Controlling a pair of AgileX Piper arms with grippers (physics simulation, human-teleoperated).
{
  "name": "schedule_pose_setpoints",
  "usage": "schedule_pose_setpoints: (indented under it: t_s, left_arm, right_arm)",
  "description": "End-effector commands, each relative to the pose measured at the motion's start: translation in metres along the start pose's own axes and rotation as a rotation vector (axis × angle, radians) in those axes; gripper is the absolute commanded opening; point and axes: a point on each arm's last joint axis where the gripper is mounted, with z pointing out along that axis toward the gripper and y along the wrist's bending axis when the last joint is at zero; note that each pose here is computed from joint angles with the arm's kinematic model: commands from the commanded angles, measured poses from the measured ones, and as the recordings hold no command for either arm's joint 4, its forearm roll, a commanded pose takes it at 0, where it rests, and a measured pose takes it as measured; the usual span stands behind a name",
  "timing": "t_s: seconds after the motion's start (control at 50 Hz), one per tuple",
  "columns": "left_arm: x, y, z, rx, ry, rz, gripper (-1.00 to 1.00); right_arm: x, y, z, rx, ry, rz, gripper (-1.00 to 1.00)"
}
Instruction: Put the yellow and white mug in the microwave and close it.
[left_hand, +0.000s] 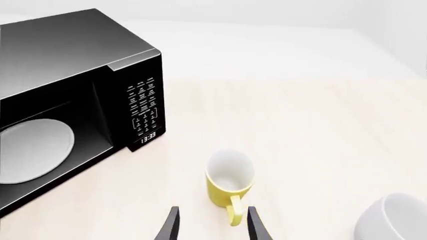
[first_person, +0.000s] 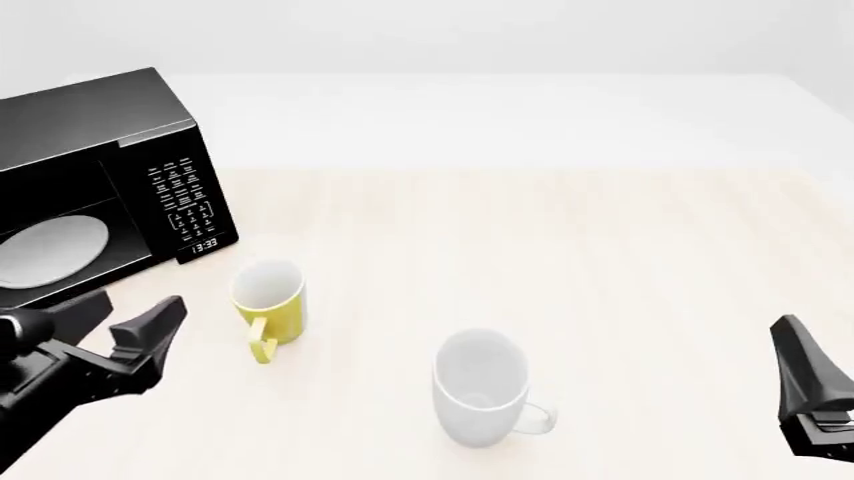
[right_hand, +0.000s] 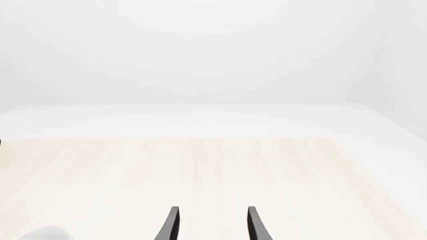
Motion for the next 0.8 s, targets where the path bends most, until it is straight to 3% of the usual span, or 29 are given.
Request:
schedule_pose_setpoints:
  t_s: [0.02,0.24,0.8]
  left_arm:
    - [0.01,-0.002,0.012,0.013,0.058,-0.018,1.0]
    - [0.022,-0.001,0.02,0.009,0.115,-0.054,1.0]
    - [0.032,-0.009,0.039,0.054,0.152,-0.079,1.0]
  right_arm:
    - [0.0,0.0,0.0,0.0,0.0,0.0,1.0]
    - [0.0,0.0,0.0,0.0,0.0,0.0,1.0]
    - [0.0,0.0,0.0,0.0,0.0,0.0,1.0]
